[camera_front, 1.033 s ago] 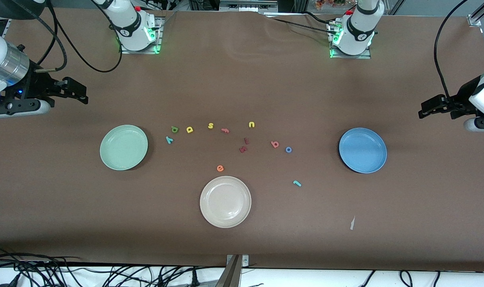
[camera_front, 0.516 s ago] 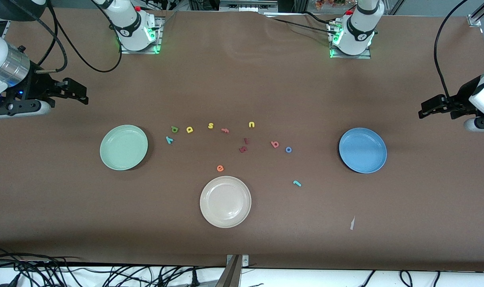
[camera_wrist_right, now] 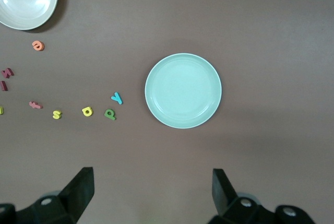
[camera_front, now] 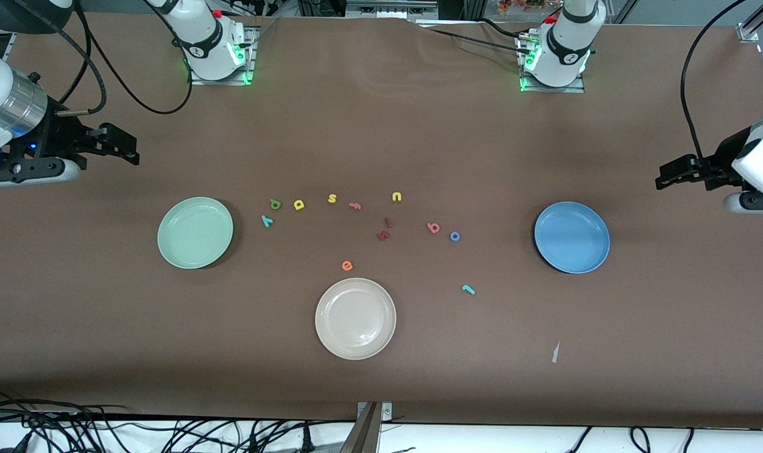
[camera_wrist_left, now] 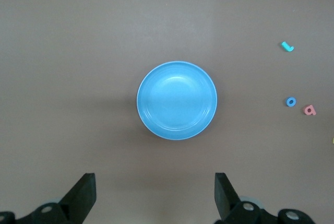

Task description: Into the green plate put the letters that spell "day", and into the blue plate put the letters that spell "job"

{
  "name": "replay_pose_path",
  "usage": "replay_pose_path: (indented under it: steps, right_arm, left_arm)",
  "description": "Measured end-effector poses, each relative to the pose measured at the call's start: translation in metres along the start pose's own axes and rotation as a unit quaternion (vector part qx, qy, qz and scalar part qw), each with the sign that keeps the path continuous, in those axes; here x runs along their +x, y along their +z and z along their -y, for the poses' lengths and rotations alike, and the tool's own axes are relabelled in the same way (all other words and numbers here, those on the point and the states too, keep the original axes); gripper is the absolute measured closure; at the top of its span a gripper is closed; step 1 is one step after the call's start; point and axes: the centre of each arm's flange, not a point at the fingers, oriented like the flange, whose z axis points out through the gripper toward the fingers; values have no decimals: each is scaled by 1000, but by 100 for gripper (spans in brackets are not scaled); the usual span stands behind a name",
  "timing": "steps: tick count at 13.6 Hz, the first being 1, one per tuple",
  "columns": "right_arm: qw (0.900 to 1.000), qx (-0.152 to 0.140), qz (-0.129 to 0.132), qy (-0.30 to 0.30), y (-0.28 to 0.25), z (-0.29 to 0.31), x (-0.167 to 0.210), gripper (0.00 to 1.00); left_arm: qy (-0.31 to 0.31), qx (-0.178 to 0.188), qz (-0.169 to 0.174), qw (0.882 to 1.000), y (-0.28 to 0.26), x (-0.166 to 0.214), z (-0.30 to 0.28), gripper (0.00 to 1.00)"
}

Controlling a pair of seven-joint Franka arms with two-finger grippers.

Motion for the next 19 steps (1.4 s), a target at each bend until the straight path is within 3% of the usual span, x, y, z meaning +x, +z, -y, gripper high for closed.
replay_pose_path:
  steps: [4, 7, 9, 12, 16, 19]
  right_arm:
    - [1000, 2, 1, 2, 9, 1, 1, 0]
    - [1000, 4, -8, 13, 24, 15, 5, 0]
    - [1000, 6, -21, 19, 37, 36, 8, 0]
    - [999, 10, -33, 28, 74, 67, 15, 0]
    - [998, 19, -21, 57, 136, 93, 36, 0]
    - [996, 26, -9, 90, 184, 103, 52, 0]
  left_arm:
    - [-3, -2, 31, 1000, 24, 7, 5, 0]
    - [12, -37, 54, 998, 59, 22, -27, 0]
    - [2, -38, 61, 997, 89, 34, -55, 0]
    - [-23, -29, 43, 998, 139, 39, -109, 0]
    - [-45, -16, 3, 999, 220, 15, -186, 0]
    - [-92, -1, -8, 996, 271, -2, -243, 0]
